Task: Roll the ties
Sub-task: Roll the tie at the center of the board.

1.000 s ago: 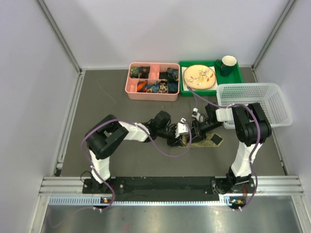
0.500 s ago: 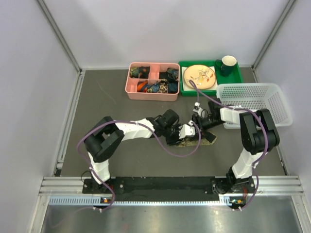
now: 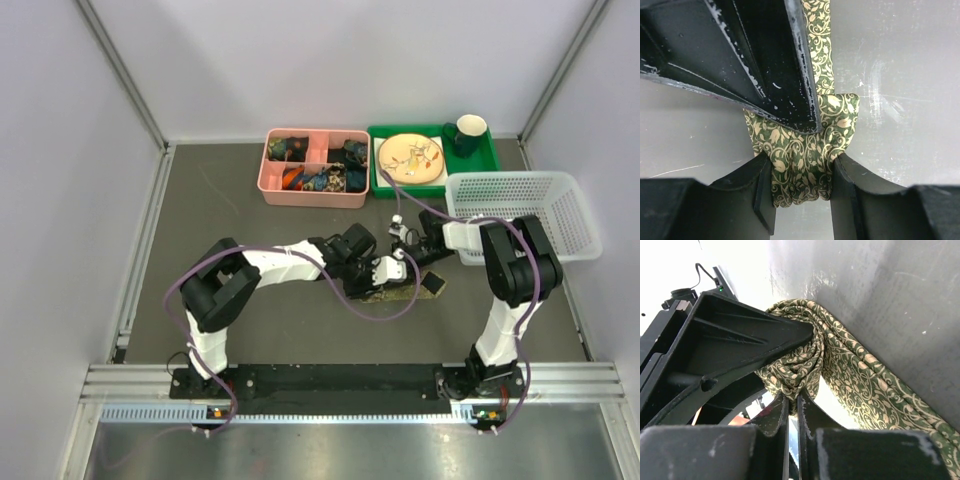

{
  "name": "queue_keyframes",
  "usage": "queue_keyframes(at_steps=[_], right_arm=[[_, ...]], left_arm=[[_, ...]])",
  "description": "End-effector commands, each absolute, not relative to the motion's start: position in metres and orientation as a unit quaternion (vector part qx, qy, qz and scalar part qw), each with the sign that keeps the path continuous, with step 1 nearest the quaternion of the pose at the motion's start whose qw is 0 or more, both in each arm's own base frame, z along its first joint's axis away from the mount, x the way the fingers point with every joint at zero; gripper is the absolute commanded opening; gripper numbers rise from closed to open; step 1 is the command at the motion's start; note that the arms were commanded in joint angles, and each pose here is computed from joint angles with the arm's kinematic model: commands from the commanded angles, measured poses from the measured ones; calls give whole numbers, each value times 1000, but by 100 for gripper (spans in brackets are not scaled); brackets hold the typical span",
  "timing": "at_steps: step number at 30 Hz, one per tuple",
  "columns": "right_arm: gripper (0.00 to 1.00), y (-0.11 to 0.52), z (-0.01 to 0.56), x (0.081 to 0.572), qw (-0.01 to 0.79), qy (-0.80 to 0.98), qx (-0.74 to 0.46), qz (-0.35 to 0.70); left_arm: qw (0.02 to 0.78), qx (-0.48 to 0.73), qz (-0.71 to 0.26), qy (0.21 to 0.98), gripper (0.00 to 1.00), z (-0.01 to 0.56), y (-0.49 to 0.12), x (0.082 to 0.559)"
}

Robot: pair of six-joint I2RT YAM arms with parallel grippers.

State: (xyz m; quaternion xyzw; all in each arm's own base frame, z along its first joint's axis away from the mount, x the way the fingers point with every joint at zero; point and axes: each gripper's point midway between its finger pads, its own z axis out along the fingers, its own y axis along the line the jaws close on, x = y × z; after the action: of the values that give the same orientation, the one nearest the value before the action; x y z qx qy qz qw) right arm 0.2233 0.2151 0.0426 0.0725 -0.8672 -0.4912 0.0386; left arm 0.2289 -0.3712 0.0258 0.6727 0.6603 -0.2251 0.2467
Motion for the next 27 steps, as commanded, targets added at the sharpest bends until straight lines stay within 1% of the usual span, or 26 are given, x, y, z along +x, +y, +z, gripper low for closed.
queue_keyframes(at_steps=[1,2,3,4,5,6,7,8,9,11,12,19,27], right_arm=[[0,206,20,232,14,-892,103,-439],[0,204,18,233,10,-896,103,-432],[0,202,16,233,8,-899,103,-425],[0,199,13,234,4,-904,103,-415],[0,198,12,234,5,-906,102,-410],[0,196,9,234,3,-910,102,-403],[0,194,7,234,3,-913,101,-396],[0,193,6,235,0,-915,101,-390],[0,190,3,235,1,-919,98,-382],[0,186,1,237,-3,-924,92,-372],[0,183,-1,240,-6,-928,87,-361],[0,171,-9,251,-20,-942,59,-329],[0,172,-16,246,3,-943,52,-329]], left_arm=[[177,673,-220,684,40,-5,-345,213],[192,661,-234,687,43,0,-347,220],[207,654,-259,680,50,10,-353,220],[211,646,-271,682,53,11,-351,218],[244,637,-285,674,56,20,-357,230],[270,630,-307,660,59,37,-362,233],[275,623,-319,660,65,35,-357,230],[294,613,-333,653,67,43,-358,236],[330,610,-351,630,69,61,-366,242],[348,604,-369,614,71,70,-366,240],[370,605,-382,593,72,80,-373,241],[403,599,-426,546,77,88,-387,233],[426,624,-414,507,86,75,-401,231]])
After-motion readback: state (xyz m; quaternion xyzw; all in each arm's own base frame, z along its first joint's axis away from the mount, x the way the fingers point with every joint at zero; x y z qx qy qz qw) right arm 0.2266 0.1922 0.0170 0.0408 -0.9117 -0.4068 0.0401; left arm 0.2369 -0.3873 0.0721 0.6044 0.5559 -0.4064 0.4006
